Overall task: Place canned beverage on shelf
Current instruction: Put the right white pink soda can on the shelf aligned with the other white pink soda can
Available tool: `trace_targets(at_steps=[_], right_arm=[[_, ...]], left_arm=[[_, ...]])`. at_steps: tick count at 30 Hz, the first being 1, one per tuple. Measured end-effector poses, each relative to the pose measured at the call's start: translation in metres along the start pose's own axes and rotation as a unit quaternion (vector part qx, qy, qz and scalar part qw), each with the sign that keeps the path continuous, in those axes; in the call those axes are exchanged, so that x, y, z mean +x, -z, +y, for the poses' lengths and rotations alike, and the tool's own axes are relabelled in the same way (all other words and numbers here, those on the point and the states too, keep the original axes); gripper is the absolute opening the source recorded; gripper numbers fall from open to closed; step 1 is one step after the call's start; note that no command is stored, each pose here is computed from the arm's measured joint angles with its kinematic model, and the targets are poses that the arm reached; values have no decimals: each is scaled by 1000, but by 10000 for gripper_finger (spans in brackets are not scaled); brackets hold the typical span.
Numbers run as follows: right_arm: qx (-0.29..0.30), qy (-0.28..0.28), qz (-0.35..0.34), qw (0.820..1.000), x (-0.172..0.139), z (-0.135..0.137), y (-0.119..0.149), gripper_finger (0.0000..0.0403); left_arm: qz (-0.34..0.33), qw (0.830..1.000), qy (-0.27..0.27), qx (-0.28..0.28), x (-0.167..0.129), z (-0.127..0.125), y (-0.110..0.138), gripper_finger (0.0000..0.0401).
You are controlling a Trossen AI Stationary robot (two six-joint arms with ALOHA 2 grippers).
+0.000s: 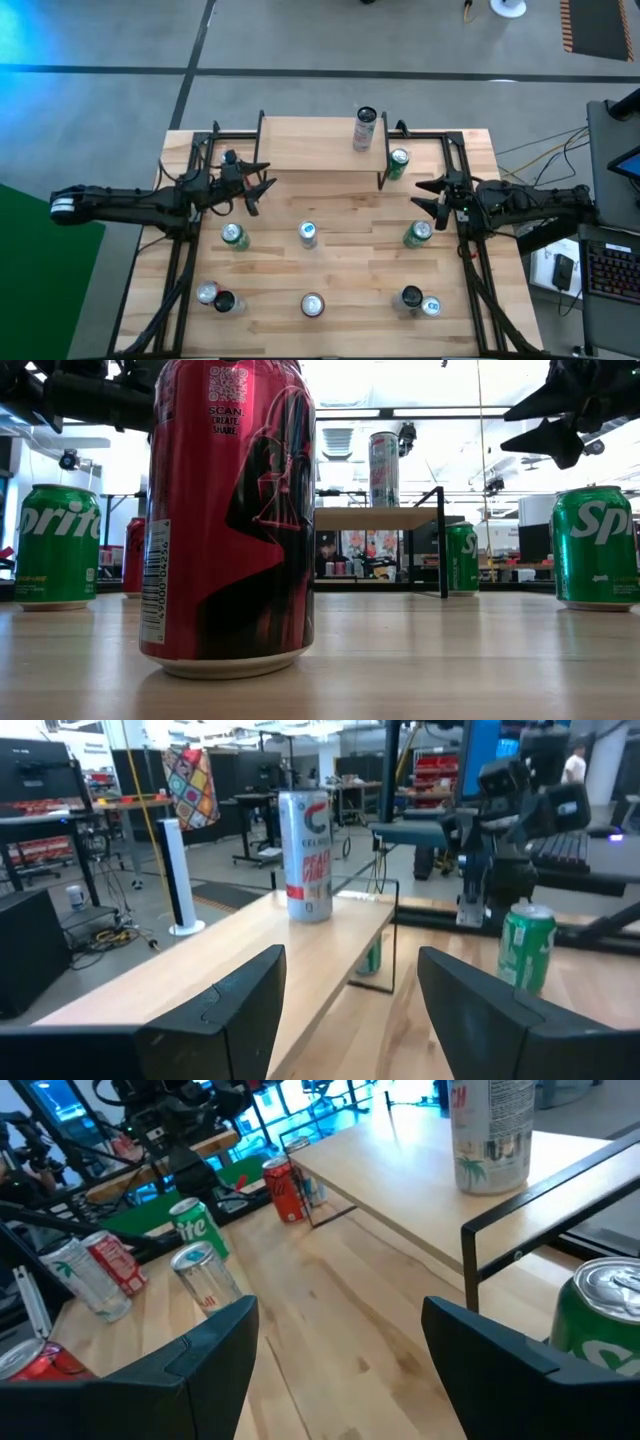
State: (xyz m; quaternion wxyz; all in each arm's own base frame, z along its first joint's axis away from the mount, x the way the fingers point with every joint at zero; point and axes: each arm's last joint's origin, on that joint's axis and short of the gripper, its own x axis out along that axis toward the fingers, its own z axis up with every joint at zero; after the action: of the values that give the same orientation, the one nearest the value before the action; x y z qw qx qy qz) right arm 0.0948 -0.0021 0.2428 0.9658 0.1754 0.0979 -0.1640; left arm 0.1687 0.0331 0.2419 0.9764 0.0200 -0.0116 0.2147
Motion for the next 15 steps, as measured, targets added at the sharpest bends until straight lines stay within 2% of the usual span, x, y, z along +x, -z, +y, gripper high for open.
trace_targets(at_steps=[15], right_arm=[[13,6,5,1000,2,7,3,269]], left_arm=[[-8,1000,-1,0,1,0,-6,215]])
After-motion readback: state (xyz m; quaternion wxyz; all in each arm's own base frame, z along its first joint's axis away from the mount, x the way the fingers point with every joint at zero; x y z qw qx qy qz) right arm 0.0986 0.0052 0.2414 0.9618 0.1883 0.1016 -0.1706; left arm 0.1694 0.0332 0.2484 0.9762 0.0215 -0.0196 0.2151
